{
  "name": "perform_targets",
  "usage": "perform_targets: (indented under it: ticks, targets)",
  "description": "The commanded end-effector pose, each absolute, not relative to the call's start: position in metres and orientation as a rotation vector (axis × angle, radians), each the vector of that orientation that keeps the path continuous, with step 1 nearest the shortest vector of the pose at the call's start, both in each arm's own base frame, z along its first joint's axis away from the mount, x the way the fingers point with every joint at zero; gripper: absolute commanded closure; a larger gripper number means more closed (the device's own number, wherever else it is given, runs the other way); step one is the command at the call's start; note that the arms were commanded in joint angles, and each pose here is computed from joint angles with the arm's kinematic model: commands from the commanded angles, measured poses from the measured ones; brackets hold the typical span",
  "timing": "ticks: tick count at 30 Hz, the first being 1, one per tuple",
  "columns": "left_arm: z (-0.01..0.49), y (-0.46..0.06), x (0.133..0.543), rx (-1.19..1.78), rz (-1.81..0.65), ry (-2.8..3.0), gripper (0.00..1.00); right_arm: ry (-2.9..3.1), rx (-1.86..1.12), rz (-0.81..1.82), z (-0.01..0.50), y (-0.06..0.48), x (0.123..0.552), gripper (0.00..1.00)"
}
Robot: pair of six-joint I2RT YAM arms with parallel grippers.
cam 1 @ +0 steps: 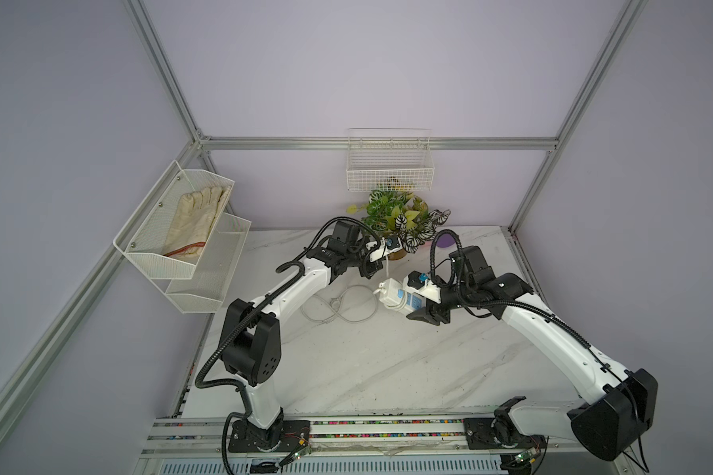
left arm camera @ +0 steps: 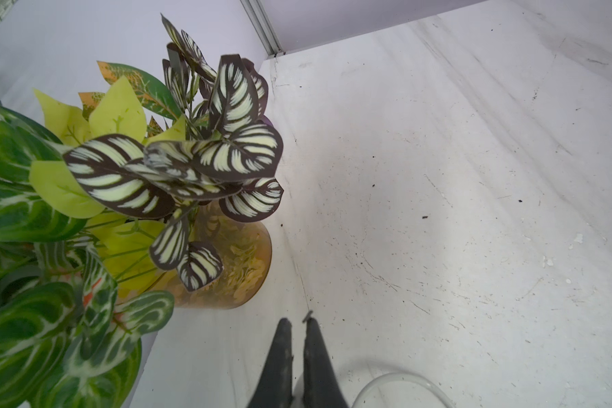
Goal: Wrap the cord around the power strip
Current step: Wrap the power cord around the power strip.
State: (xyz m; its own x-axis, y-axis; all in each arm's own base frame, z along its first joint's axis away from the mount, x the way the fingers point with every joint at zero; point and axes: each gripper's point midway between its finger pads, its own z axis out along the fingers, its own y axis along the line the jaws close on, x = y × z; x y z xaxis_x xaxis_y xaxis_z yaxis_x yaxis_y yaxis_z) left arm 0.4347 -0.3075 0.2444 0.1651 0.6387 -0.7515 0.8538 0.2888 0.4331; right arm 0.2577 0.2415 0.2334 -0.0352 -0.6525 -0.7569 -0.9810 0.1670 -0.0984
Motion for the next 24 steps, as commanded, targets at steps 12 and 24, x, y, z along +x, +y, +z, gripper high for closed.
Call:
perform_targets:
  ticks: [12, 24]
  targets:
    - [0.289, -0.297, 0.467, 1.379, 0.042, 1.49, 1.0, 2.052, -1.623, 0.499, 0.17, 0.247, 0.26, 1.0]
    - [0.303, -0.277, 0.451, 1.356, 0.12, 1.502, 1.0, 2.185, -1.464, 0.402, 0.158, 0.238, 0.282, 1.0]
